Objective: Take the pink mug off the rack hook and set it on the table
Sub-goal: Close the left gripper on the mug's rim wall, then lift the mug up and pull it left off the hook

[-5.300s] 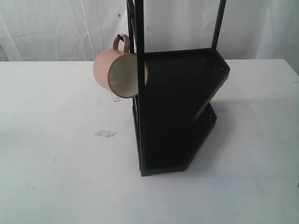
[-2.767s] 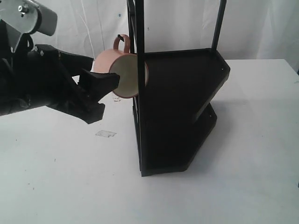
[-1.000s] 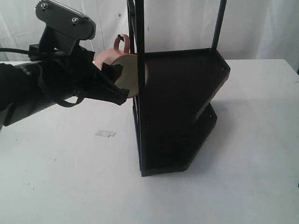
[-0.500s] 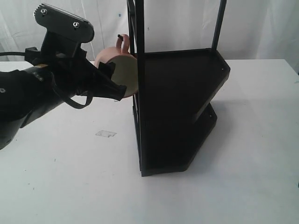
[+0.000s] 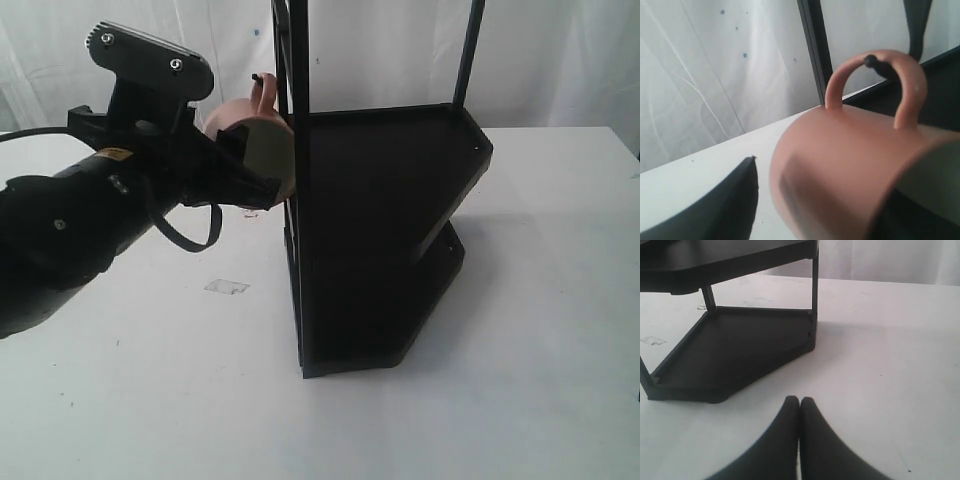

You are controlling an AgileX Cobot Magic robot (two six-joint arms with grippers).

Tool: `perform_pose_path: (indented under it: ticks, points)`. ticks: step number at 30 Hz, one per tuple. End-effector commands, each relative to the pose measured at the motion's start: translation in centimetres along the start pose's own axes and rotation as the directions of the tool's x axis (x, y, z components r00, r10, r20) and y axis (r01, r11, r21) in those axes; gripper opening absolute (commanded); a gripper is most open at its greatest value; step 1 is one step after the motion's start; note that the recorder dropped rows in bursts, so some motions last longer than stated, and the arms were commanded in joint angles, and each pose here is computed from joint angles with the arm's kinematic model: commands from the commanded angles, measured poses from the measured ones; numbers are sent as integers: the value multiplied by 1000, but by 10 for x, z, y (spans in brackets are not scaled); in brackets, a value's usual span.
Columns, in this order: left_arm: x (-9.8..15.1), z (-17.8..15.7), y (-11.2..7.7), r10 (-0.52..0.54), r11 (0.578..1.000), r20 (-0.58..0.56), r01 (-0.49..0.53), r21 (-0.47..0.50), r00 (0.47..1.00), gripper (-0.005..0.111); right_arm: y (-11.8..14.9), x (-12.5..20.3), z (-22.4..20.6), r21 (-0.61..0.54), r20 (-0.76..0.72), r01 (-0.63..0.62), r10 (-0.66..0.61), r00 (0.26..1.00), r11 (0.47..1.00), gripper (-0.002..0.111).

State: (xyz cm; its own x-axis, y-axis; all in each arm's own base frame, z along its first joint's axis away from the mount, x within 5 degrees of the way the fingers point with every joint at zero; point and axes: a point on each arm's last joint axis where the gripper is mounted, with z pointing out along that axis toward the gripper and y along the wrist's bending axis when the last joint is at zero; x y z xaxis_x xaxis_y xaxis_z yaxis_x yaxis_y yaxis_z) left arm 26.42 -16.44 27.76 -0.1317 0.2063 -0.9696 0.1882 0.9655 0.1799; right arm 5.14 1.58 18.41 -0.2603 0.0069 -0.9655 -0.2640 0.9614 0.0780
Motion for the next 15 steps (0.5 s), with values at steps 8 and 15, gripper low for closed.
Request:
perform_pose_path:
  ticks: [8, 15]
  points:
    - [-5, -1, -1, 15, 1000, 34, -16, 15, 999, 0, 0, 1, 0, 6, 4, -3, 3, 1000, 1000, 0]
    - [-6, -1, -2, 35, 999, 48, -35, 16, 998, 0, 0, 1, 0, 6, 4, -3, 3, 1000, 1000, 0]
